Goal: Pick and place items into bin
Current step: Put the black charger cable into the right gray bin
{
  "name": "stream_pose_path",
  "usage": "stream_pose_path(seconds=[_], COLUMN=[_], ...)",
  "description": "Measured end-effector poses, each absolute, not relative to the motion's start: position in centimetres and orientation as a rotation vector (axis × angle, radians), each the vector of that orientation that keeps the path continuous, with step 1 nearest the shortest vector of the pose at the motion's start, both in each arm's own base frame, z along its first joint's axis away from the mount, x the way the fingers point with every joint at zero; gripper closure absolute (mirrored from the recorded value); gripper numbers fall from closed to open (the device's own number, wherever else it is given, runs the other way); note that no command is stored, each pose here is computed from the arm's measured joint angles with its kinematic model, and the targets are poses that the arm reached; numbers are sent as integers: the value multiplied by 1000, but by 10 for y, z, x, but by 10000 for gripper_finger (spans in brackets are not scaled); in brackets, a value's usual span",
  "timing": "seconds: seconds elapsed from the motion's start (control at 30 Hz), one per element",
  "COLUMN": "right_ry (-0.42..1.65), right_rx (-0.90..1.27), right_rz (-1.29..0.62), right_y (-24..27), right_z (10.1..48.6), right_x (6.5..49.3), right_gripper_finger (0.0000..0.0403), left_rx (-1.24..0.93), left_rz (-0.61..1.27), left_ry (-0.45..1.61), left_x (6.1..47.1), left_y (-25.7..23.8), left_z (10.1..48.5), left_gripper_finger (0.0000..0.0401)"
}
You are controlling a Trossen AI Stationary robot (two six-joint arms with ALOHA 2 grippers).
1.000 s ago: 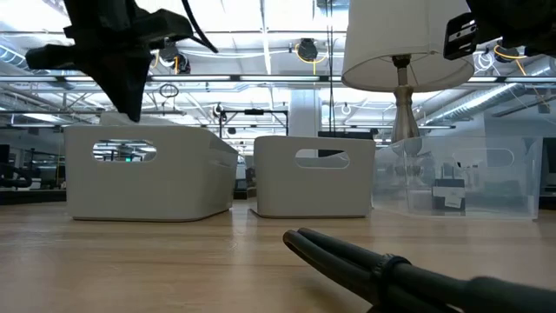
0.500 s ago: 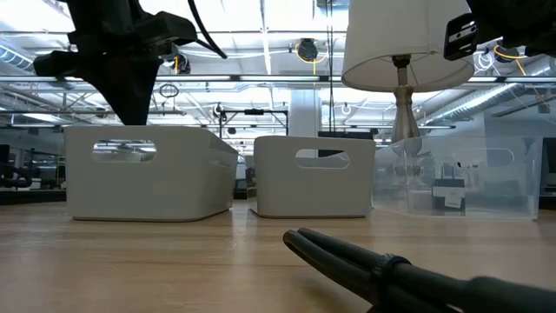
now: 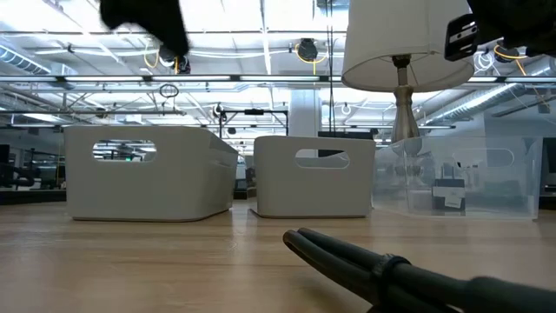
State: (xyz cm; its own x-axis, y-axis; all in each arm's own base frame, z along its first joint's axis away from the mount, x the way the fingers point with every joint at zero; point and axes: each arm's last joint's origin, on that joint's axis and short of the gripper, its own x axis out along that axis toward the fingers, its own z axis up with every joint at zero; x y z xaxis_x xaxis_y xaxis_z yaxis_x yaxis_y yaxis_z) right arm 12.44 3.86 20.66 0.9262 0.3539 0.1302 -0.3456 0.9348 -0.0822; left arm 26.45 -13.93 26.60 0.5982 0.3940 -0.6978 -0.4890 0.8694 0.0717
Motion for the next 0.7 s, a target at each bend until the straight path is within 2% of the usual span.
stream_pose_path(seconds=[0.1,0.2,0.33,0.5,0.6,0.7], right_ry=[-127,-110,-98,-83,-90,-203], right_rx=[-60,-54,-57,-26,9,27], right_rz=[360,362,353,288,244,216], right_y=[38,38,36,28,22,17], right_z=[205,204,203,192,181,191], right_x=[123,122,120,118,116,112], right_gripper_finger=[400,402,402,402,403,403], left_rx=[82,180,249,238,125,136], left_rz=[340,193,75,118,63,19], left_ry=[631,536,466,468,339,216], left_x=[264,269,273,268,256,234], left_y=[-169,-184,-188,-153,-136,-129], left_z=[269,269,262,226,220,214], left_gripper_finger=[346,390,394,396,398,398])
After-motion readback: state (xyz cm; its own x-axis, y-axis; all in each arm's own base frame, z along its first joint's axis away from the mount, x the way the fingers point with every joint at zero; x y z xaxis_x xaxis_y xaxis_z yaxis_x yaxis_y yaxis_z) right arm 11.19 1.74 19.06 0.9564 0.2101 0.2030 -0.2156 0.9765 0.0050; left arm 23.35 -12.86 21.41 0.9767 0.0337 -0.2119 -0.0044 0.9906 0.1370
